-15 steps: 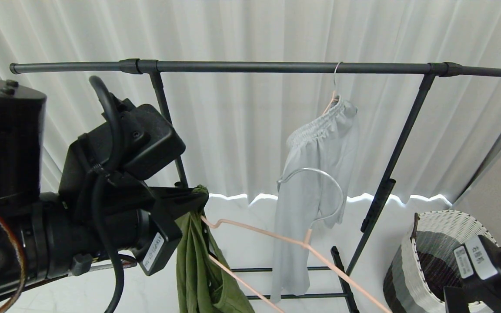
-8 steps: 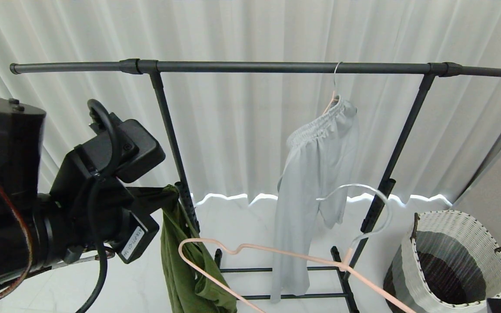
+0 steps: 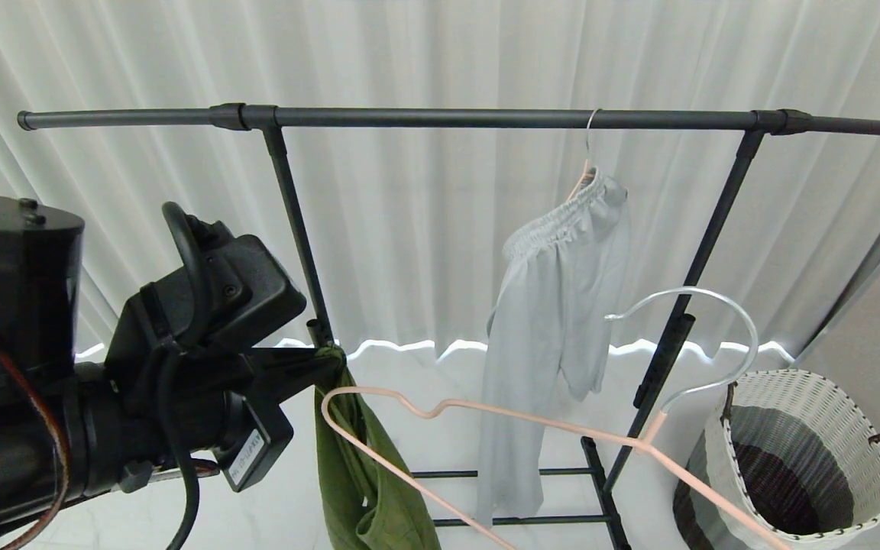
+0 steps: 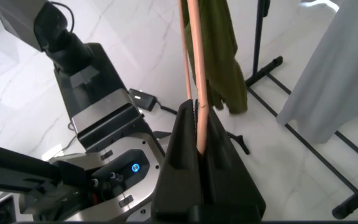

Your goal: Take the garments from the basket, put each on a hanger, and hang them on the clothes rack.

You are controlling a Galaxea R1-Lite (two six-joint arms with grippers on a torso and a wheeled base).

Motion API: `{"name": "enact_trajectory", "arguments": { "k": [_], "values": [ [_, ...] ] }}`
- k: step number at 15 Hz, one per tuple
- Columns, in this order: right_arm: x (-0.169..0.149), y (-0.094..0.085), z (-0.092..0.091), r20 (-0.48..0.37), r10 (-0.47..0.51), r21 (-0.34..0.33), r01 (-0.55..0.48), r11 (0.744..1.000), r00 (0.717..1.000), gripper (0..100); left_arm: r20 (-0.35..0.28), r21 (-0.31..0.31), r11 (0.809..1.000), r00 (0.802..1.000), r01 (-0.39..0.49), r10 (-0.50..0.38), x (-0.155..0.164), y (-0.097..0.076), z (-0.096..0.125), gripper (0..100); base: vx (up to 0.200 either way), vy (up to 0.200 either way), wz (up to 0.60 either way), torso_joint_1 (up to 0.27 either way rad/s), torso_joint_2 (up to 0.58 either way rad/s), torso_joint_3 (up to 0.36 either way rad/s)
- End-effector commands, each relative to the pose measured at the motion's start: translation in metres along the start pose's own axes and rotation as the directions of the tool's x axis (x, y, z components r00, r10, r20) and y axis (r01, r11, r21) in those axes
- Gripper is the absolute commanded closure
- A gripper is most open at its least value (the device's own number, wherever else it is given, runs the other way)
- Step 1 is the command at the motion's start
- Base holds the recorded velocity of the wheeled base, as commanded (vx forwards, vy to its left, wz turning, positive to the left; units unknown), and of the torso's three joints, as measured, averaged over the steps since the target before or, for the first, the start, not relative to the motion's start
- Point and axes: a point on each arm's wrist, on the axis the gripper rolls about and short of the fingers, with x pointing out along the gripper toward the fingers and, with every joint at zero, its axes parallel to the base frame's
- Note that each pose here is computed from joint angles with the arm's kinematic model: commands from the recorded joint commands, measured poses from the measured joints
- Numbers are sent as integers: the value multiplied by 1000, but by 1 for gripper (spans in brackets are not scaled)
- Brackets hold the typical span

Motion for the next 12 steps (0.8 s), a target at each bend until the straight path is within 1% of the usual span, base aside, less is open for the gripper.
{"name": "enact_trajectory", "arguments": {
  "k": [1,4,6,8,10,12],
  "values": [
    [-2,0,1,10,0,0,0,1000,1000,100,-15,13,1000,1000,0,0,4,-1,-7,100,0,0,0,0,0,0],
    [-2,0,1,7,1,-6,-1,1000,1000,100,-8,13,1000,1000,11,-11,4,-1,-6,100,0,0,0,0,0,0],
    [1,0,-1,-7,1,-13,-1,1000,1000,100,31,16,998,998,61,-62,2,-1,-4,100,0,0,0,0,0,0],
    [5,-1,-2,-26,-6,-11,5,1000,1000,100,49,17,997,996,79,-80,1,-1,-3,100,0,0,0,0,0,0],
    [6,-3,-2,-25,-22,-6,22,1000,999,100,42,15,997,996,78,-79,1,-1,-4,100,0,0,0,0,0,0],
    [1,-3,-1,-9,-24,-5,24,1000,1000,100,19,2,999,998,53,-53,3,3,-9,100,0,0,0,0,0,0]
  ]
}}
